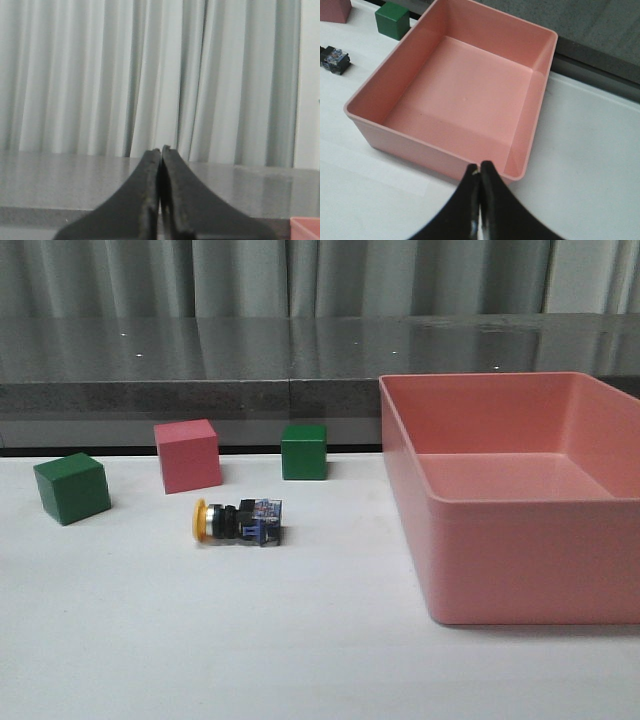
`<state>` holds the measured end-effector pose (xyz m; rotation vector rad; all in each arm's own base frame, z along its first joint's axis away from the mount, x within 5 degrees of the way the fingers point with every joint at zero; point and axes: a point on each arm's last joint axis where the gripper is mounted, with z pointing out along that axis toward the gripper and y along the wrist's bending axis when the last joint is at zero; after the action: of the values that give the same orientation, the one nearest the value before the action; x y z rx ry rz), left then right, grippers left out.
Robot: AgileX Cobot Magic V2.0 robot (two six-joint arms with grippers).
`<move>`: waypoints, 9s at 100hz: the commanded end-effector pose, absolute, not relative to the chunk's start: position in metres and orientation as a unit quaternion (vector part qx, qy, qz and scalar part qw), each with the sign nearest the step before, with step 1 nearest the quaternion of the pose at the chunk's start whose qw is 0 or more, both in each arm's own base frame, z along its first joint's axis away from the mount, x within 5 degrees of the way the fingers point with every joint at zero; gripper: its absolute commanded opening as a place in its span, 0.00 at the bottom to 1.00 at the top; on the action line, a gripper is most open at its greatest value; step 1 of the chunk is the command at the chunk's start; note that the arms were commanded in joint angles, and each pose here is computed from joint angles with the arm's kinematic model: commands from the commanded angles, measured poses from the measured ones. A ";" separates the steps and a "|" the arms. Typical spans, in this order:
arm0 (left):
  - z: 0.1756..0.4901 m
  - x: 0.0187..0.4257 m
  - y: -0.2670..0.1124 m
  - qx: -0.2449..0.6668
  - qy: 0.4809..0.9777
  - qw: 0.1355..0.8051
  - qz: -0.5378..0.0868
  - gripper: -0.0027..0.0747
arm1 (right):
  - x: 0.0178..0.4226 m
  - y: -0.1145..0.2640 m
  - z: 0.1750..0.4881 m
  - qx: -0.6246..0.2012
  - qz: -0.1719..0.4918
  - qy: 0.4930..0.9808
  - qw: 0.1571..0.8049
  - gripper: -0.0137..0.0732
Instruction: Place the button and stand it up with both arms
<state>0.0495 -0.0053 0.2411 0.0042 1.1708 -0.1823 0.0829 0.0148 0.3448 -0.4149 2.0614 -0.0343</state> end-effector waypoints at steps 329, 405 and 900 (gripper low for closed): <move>0.285 0.333 -0.115 0.699 0.673 0.241 -0.007 0.01 | 0.060 0.009 0.338 -0.161 -0.021 0.746 0.646 0.09; 0.224 0.326 -0.207 0.751 0.564 0.005 0.343 0.01 | 0.060 0.009 0.338 -0.161 -0.021 0.747 0.645 0.09; 0.204 0.055 0.000 0.026 0.661 0.750 0.025 0.01 | 0.056 0.008 0.338 -0.155 -0.014 0.740 0.654 0.09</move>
<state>0.0559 0.0002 0.2101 0.0695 1.5149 0.0767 0.0577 0.0080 0.3233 -0.3743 1.7931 -0.0341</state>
